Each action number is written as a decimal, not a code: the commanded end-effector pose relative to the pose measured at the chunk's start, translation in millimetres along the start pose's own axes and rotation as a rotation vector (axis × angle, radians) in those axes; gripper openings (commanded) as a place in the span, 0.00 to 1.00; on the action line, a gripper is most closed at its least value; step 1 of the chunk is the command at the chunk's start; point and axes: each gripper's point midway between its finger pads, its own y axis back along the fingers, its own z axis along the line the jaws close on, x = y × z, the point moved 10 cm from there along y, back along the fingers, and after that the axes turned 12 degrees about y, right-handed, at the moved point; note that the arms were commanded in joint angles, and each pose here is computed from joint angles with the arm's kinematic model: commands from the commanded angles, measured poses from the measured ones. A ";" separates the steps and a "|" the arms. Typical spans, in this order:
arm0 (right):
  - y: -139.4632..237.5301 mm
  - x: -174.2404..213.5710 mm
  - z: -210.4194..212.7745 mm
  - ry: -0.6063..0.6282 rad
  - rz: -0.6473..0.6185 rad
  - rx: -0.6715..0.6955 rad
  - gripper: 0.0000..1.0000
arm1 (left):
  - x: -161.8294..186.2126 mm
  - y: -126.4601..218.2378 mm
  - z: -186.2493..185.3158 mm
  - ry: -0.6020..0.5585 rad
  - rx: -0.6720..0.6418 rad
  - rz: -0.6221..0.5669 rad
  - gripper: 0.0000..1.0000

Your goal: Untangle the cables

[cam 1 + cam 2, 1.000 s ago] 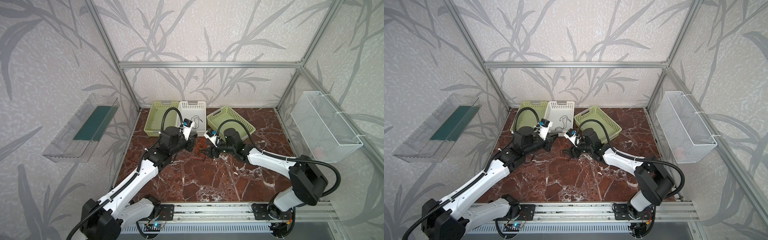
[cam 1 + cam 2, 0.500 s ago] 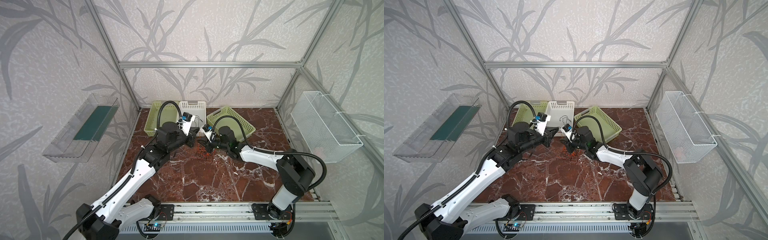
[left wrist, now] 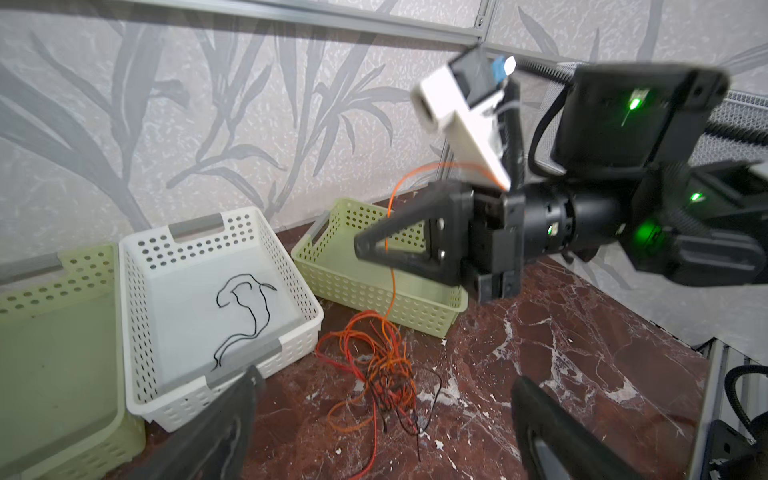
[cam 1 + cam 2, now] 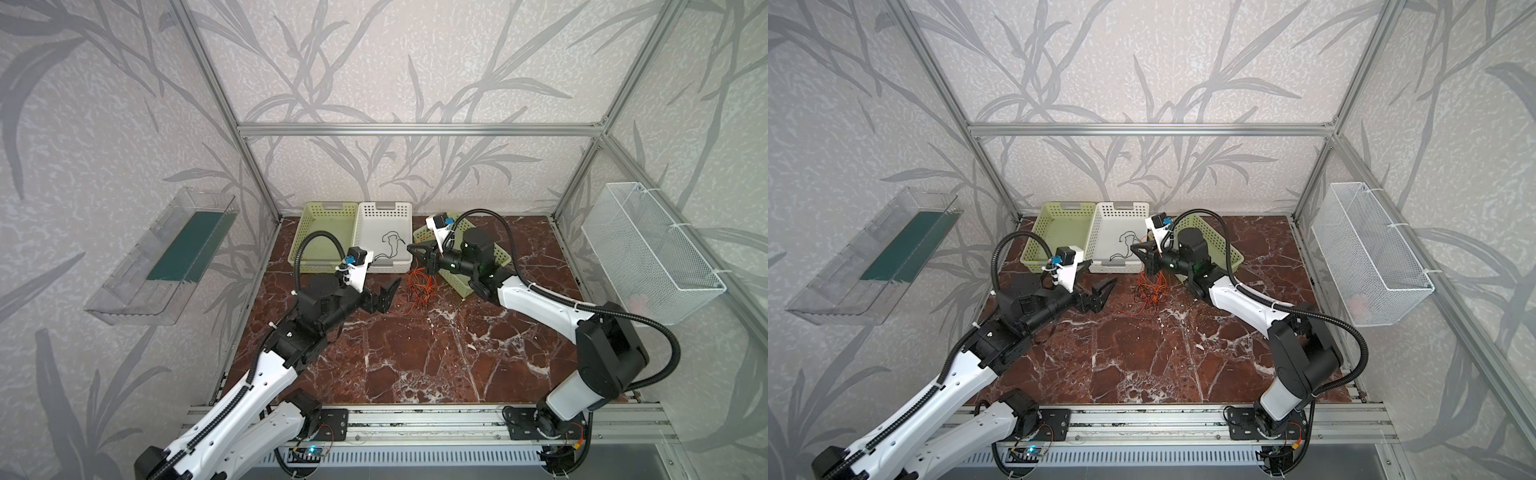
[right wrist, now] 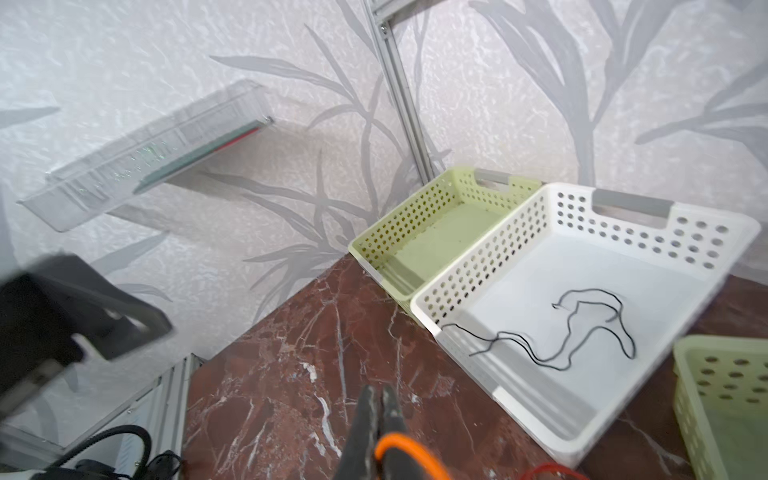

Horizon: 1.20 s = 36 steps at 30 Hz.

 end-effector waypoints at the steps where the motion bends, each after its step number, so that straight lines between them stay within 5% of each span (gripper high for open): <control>1: 4.0 -25.8 16.6 0.005 -0.039 -0.106 0.00 | 16.3 -10.6 3.1 0.001 0.070 -0.050 0.93; 14: 16.4 -40.1 33.1 0.078 -0.016 -0.145 0.00 | 10.2 -98.4 6.2 0.050 0.140 0.040 0.88; 17: 18.2 -43.3 36.4 0.082 -0.025 -0.175 0.00 | 11.7 -109.8 8.4 0.067 0.137 0.042 0.77; 20: 19.6 -47.0 37.7 0.100 -0.041 -0.180 0.02 | 12.1 -115.3 8.4 0.078 0.150 0.040 0.37; 22: 21.4 -50.4 36.4 0.112 -0.048 -0.172 0.07 | 8.4 -115.3 5.8 0.091 0.174 0.035 0.12; 24: 24.8 -53.6 32.6 0.115 -0.050 -0.148 0.23 | 2.3 -112.5 2.6 0.097 0.188 0.022 0.00; 28: 41.5 -56.3 19.6 0.118 -0.062 -0.060 0.58 | -10.6 -104.8 -1.7 0.100 0.181 -0.013 0.00; 32: 69.6 -51.2 17.2 0.191 -0.065 -0.010 0.72 | -18.6 -101.7 -4.9 0.111 0.174 -0.003 0.00; 36: 93.8 -30.8 23.8 0.273 -0.005 0.039 0.76 | -26.8 -100.5 -7.2 0.134 0.167 -0.003 0.00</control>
